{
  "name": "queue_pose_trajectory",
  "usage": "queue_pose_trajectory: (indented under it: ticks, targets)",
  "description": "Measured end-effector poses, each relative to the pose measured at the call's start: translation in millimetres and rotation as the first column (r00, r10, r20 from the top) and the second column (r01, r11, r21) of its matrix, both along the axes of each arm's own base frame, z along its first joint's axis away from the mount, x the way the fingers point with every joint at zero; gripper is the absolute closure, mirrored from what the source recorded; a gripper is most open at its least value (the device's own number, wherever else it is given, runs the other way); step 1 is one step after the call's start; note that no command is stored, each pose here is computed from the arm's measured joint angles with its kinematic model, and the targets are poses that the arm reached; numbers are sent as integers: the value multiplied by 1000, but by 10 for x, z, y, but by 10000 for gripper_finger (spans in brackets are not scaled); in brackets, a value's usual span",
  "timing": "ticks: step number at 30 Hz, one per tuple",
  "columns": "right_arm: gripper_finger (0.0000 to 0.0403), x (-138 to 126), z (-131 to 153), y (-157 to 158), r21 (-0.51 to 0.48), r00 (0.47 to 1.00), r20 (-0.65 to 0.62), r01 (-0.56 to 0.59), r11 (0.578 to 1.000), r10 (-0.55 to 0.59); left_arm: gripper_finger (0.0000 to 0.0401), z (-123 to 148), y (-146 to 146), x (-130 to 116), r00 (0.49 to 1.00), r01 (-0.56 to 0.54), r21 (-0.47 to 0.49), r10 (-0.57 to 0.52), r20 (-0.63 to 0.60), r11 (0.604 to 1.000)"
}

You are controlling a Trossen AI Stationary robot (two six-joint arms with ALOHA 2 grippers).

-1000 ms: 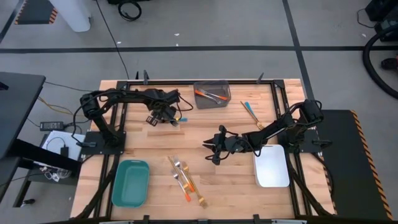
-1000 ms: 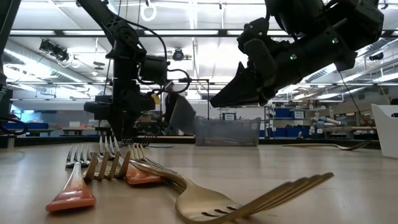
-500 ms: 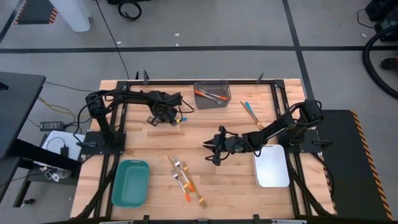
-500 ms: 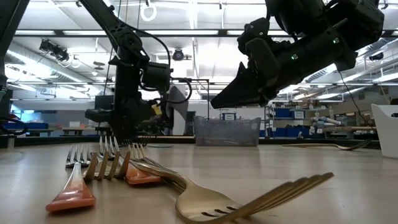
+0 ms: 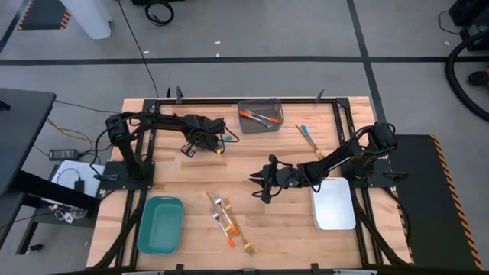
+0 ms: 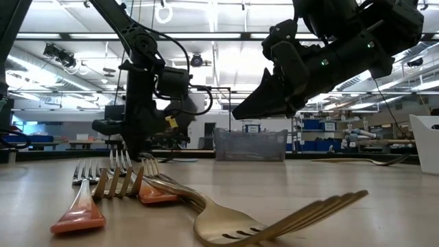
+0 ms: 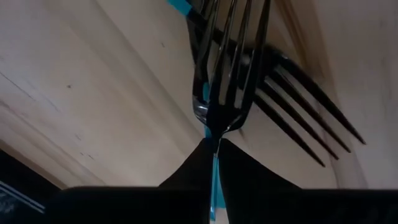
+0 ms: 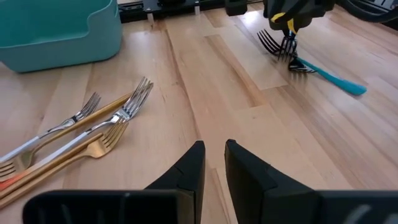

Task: Sort silverware by color (type)
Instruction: Put the blue fork into the green bin

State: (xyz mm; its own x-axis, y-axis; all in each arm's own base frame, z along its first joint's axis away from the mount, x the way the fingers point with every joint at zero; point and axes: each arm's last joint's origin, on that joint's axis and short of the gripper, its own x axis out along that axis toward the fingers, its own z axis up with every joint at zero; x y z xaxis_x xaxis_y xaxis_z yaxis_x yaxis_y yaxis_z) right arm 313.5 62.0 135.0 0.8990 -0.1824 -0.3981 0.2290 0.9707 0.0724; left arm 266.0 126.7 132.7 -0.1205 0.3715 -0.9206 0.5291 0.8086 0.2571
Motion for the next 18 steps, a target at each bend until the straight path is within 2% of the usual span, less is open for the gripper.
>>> queue_pose_trajectory:
  ticks: [6,11,15,18]
  targets:
    - [332,0,1,0,-1,1000,1,2,1000,-2,377,62,-31,-32,999,4,72,-1,-46,997]
    - [332,6,14,2,3,1000,16,2,1000,-2,376,222,-60,-68,999,-48,106,48,3,993]
    - [332,11,26,3,6,1000,30,2,1000,-2,375,413,-137,-53,986,-160,110,153,67,981]
    - [332,12,27,3,6,1000,31,3,1000,-3,375,578,-235,-21,951,-277,53,266,157,960]
